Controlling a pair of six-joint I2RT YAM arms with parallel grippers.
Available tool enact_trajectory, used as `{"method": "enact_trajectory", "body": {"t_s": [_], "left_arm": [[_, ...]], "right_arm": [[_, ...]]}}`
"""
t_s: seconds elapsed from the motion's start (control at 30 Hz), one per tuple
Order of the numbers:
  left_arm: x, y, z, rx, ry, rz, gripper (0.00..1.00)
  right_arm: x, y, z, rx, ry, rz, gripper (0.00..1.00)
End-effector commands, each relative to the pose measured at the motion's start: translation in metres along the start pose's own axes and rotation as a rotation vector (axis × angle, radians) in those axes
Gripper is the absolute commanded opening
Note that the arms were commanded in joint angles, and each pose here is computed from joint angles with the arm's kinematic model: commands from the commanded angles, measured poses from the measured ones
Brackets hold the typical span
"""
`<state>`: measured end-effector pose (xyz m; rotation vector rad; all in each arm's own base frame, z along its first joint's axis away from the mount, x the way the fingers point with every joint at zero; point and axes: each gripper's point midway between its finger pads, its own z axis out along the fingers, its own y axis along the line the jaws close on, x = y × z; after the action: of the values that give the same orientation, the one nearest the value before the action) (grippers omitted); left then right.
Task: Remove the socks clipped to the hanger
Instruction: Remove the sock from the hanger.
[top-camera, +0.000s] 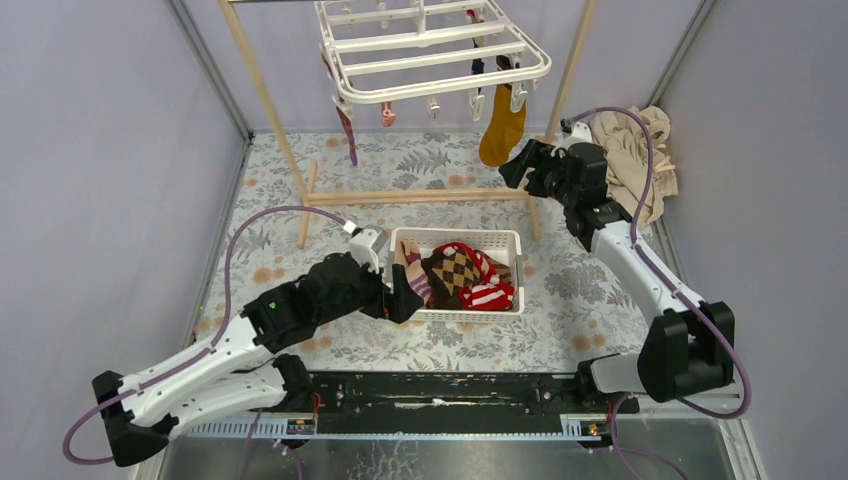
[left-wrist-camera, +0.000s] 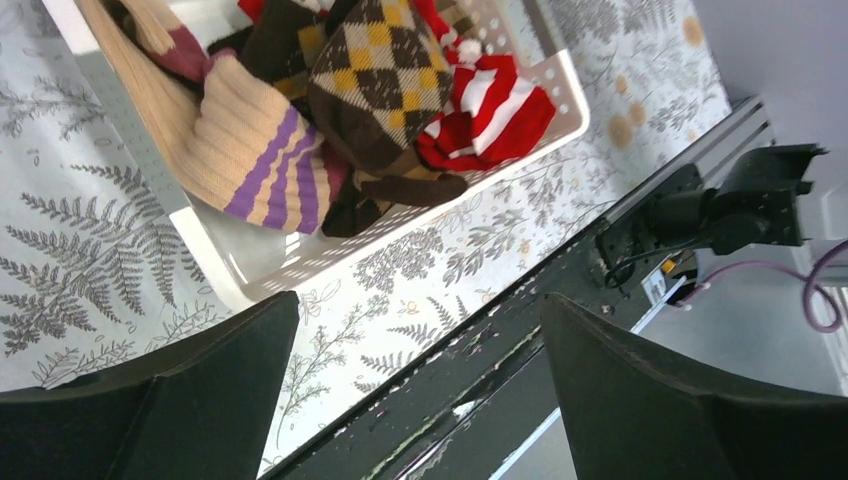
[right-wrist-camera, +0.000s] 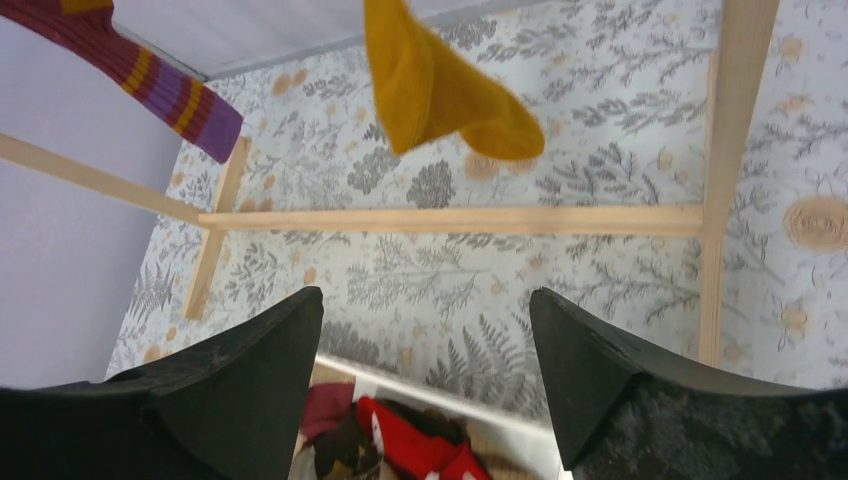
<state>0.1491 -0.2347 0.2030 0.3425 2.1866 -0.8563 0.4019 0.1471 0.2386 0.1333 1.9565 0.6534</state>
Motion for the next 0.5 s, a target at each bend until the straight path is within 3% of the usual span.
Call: {"method": "enact_trajectory", "body": {"t_s": [0.0,0.23,0.47], "left_arm": [[0.0,-0.005,0.013,0.034,-0.012,0.021,0.98],[-0.013,-0.008,0.027,0.014,-0.043,0.019,0.99],[-0.019,-0.01,0.03,-0.002,-0.045,-0.015,0.99]], "right_arm": [[-0.063,0.022,0.01,-0.119,-0.18,-0.077,0.82],[-0.093,0.012,0.037,-0.13,-0.266,-0.094,0.82],[-0.104,0.027,0.062,-0.275,-0.308,-0.058,0.79]]}}
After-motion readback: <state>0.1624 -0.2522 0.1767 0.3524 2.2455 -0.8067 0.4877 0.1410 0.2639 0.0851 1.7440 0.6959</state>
